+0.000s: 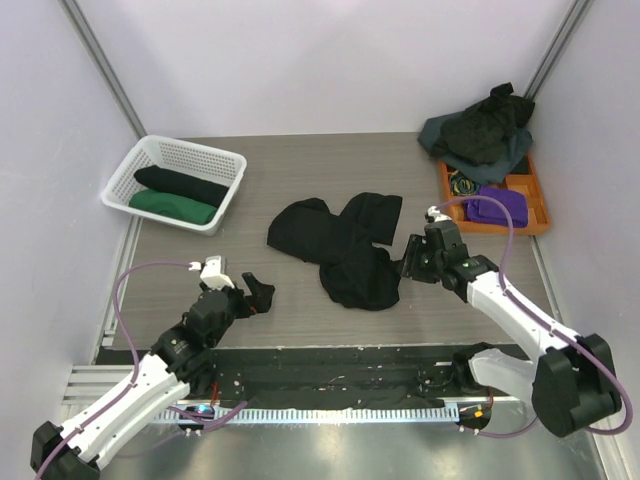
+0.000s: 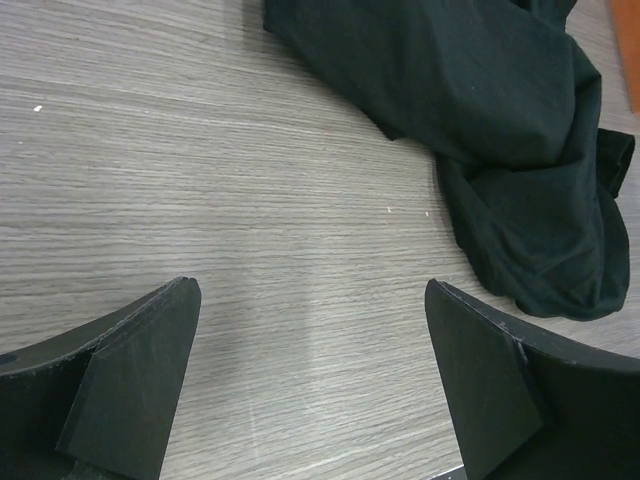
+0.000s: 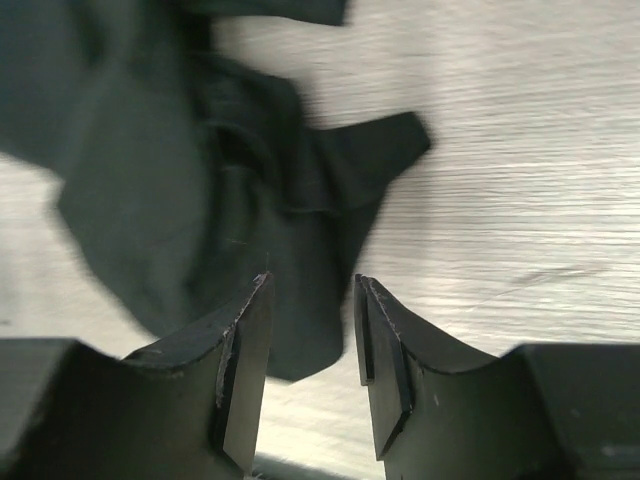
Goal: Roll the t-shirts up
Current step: Place the T-shirt at the center of the board, then flatten out the T-shirt at the center of the board.
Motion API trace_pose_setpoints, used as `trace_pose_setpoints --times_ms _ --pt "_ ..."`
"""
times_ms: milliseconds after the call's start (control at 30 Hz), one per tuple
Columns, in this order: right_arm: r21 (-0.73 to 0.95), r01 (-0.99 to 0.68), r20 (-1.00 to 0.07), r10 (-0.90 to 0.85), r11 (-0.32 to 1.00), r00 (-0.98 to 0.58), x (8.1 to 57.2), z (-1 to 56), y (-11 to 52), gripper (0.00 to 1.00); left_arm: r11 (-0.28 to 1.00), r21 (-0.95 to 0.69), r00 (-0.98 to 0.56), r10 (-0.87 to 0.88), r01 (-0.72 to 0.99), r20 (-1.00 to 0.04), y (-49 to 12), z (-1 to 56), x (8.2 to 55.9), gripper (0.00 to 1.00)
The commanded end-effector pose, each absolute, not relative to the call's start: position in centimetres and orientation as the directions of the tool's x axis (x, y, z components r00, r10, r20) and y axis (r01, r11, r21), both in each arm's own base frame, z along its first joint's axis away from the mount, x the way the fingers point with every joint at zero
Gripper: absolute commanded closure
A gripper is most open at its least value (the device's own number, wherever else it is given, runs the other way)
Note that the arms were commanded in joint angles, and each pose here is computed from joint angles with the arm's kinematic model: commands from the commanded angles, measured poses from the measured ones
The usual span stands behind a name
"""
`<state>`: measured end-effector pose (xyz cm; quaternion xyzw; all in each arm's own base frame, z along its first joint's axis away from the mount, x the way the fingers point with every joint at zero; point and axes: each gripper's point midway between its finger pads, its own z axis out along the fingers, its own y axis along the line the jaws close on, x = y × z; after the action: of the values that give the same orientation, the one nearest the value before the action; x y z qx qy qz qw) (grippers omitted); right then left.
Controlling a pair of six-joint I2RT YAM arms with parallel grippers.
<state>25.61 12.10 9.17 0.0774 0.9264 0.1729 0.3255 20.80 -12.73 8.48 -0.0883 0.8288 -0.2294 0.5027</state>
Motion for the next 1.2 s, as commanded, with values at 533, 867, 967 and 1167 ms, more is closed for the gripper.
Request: trace_pose_setpoints --times_ms 533,867,967,1167 --pt "0.321 -0.025 -0.529 0.158 0.947 -0.834 23.7 4.3 15.3 0.64 0.847 -0.513 -0.404 -0.423 0.142 -0.811 -13.4 11.8 21.4 0.0" --pt "0.639 -0.266 -0.603 0.255 0.722 -0.756 24.5 18.0 22.0 0.99 0.846 -0.512 -0.403 -0.422 0.146 -0.812 -13.3 11.9 21.4 0.0" --pt "0.691 -0.382 -0.645 0.285 0.614 -0.709 25.0 26.0 24.1 0.99 0.843 -0.514 -0.402 -0.421 0.159 -0.813 -13.5 12.0 21.3 0.0" --pt "0.734 -0.532 -0.679 0.454 0.422 -0.577 26.7 41.4 26.0 0.99 0.799 -0.53 -0.43 -0.389 0.283 -0.815 -15.7 13.2 20.6 0.0"
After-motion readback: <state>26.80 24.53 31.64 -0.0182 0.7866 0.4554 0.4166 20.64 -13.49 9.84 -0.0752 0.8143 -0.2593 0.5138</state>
